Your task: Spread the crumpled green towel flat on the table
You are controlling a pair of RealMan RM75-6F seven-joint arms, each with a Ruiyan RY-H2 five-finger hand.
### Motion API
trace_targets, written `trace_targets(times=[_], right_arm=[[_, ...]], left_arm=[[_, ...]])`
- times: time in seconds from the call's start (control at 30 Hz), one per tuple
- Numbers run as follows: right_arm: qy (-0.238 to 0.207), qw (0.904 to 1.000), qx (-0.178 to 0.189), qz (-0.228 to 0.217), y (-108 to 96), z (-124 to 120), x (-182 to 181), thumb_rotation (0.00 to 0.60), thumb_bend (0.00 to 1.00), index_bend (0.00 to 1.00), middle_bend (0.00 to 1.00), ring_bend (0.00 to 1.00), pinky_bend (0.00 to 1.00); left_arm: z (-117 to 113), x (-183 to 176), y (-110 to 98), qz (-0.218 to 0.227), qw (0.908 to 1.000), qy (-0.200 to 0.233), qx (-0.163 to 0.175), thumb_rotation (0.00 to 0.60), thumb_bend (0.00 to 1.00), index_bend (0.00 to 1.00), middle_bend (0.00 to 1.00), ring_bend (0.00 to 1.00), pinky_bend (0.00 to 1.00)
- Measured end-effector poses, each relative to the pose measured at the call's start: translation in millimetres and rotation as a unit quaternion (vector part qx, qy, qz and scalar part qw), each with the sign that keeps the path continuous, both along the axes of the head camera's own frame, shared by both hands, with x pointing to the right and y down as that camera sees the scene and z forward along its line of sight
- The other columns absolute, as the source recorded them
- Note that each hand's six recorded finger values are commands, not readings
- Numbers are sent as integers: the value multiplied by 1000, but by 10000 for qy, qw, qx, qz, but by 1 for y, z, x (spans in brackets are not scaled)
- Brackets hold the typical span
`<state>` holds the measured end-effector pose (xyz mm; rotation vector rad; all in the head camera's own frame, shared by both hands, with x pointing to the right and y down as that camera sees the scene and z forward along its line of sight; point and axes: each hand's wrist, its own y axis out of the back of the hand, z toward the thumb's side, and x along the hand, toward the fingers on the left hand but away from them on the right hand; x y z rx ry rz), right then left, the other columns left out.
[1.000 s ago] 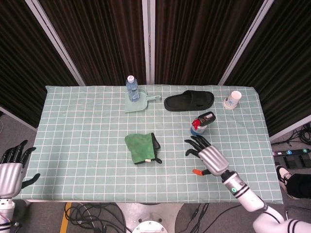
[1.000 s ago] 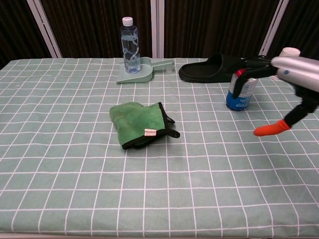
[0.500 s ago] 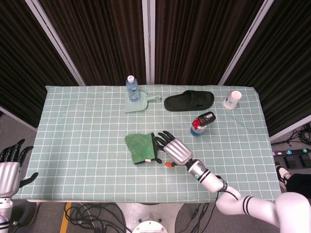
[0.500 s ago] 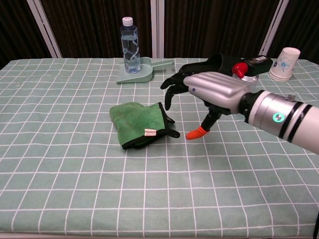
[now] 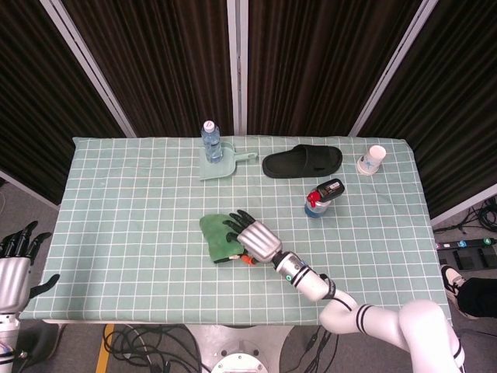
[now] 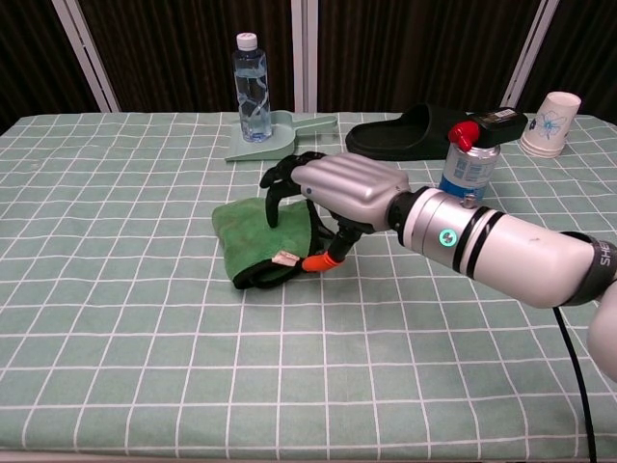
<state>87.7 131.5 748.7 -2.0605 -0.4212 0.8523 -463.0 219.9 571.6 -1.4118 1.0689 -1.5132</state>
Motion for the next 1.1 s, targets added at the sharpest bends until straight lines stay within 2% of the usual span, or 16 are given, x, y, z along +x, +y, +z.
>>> trace_targets(times=[0.23, 0.63, 0.77, 0.9, 1.1], right_arm=[[55, 9999, 126, -13, -1, 4, -1, 598, 250, 433, 161, 30, 0], [1, 9997, 187, 143, -8, 4, -2, 600, 445, 670, 229, 77, 0], [-188, 9992, 241, 261, -14, -7, -4, 600, 480, 729, 246, 87, 0], [-447, 9976, 287, 435, -27, -25, -6, 600, 479, 733, 248, 90, 0], [-747, 9937, 495, 672, -55, -60, -13, 600, 479, 729, 248, 94, 0]], left_arm=[[0, -3, 2, -36, 10000, 17, 5, 600, 124, 284, 182, 172, 173], [0, 0, -4, 54, 9999, 71, 56, 600, 124, 284, 182, 172, 173], [0, 2, -8, 105, 9998, 135, 95, 600, 125, 284, 182, 172, 173], [2, 6, -13, 155, 9993, 314, 88, 600, 124, 283, 182, 172, 173], [8, 19, -27, 249, 9960, 858, 11, 600, 120, 283, 182, 172, 173]])
